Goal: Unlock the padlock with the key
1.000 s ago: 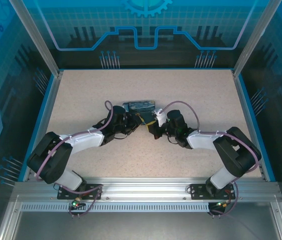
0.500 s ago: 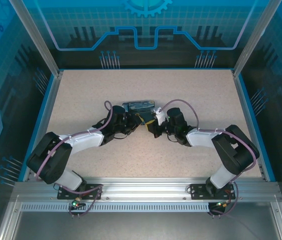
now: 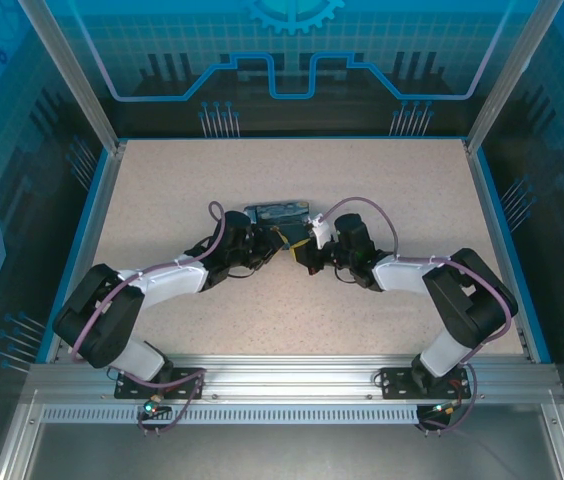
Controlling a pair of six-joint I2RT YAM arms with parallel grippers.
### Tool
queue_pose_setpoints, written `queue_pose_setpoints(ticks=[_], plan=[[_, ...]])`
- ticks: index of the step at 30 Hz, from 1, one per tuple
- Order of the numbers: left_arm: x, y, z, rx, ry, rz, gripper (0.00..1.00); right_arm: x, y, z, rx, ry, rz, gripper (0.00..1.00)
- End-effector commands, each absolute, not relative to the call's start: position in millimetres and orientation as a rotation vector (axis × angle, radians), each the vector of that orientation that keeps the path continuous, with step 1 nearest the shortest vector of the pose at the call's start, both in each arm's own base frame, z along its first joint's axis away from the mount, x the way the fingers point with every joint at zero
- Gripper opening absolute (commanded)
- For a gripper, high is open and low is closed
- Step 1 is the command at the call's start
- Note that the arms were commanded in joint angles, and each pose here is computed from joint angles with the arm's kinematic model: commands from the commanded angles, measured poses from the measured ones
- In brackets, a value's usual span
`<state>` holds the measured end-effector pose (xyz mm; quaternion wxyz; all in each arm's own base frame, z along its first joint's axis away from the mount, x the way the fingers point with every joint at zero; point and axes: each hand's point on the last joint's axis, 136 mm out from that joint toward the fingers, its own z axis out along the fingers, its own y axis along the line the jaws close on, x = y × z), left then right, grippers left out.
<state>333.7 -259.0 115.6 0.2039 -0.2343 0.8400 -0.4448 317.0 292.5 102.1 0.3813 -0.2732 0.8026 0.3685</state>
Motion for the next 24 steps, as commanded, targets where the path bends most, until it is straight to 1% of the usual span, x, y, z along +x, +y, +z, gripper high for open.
queue_pose_setpoints(ticks=[1,6,13,17,20,24], plan=[[321.1,-278.2,138.3,-0.545,2.344,-1.357,0.04,330.4,301.3,136.9,-0.703,1.922,0.958,0.02],[324.8,-275.6,139.6,-0.563,2.329,-1.339,0.02,325.4,285.6,124.9,-0.674,1.96,0.954,0.09],[328.0,-272.7,137.1,-0.581,2.323,-1.322,0.01,313.5,267.5,122.3,-0.68,1.971,0.952,0.3],[328.3,-271.7,135.8,-0.587,2.322,-1.319,0.01,305.2,257.8,125.5,-0.679,1.965,0.993,0.38],[328.9,-272.6,137.0,-0.586,2.317,-1.328,0.01,302.0,253.4,128.3,-0.653,1.978,1.038,0.4],[329.8,-274.1,139.2,-0.588,2.309,-1.343,0.01,298.2,261.6,133.2,-0.595,1.999,1.183,0.39]])
